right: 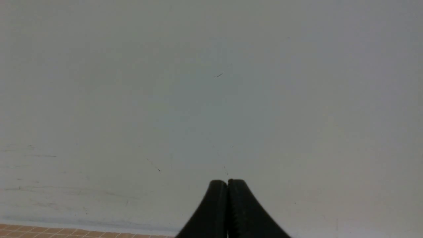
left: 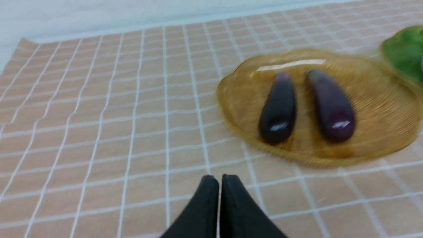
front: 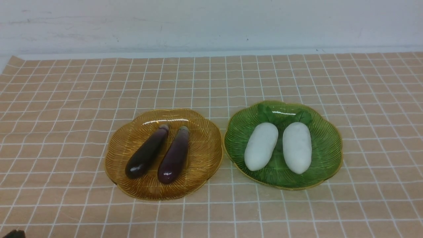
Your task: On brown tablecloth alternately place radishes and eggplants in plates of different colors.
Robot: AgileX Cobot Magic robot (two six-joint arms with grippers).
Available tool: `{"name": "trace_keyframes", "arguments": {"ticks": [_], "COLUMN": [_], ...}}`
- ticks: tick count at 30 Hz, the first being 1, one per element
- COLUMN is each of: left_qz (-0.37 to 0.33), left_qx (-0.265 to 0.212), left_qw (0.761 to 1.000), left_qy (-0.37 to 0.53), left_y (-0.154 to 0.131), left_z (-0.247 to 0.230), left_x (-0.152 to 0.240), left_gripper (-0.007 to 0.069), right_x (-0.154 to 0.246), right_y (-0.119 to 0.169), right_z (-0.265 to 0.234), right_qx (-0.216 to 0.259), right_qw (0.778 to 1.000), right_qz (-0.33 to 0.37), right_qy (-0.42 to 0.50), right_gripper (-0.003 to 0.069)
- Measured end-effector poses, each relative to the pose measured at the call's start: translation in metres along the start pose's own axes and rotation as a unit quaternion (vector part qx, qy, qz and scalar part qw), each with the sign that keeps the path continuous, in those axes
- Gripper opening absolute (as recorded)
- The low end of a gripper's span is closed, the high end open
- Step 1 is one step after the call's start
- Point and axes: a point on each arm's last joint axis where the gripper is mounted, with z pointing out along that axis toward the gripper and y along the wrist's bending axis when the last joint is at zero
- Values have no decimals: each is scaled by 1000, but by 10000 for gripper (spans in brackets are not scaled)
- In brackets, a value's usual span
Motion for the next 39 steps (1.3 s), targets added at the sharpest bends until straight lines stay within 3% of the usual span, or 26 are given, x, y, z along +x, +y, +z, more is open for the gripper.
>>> {"name": "trace_keyframes", "arguments": {"ticks": [4, 39], "left_qz": [-5, -6], "left_qx": [-20, -21], "left_qw": [999, 1000], "left_qy": [29, 16], "left_y": [1, 1], "left_z": [11, 11], "left_x": [28, 27], "left_gripper": [-3, -3], "right_x": [0, 1], "right_y": [0, 0], "right_z": [0, 0], "right_qx": [0, 1], "right_qw": [1000, 1000], "right_qz": [0, -13], "right_qy": [1, 5], "right_gripper": [-15, -15]}}
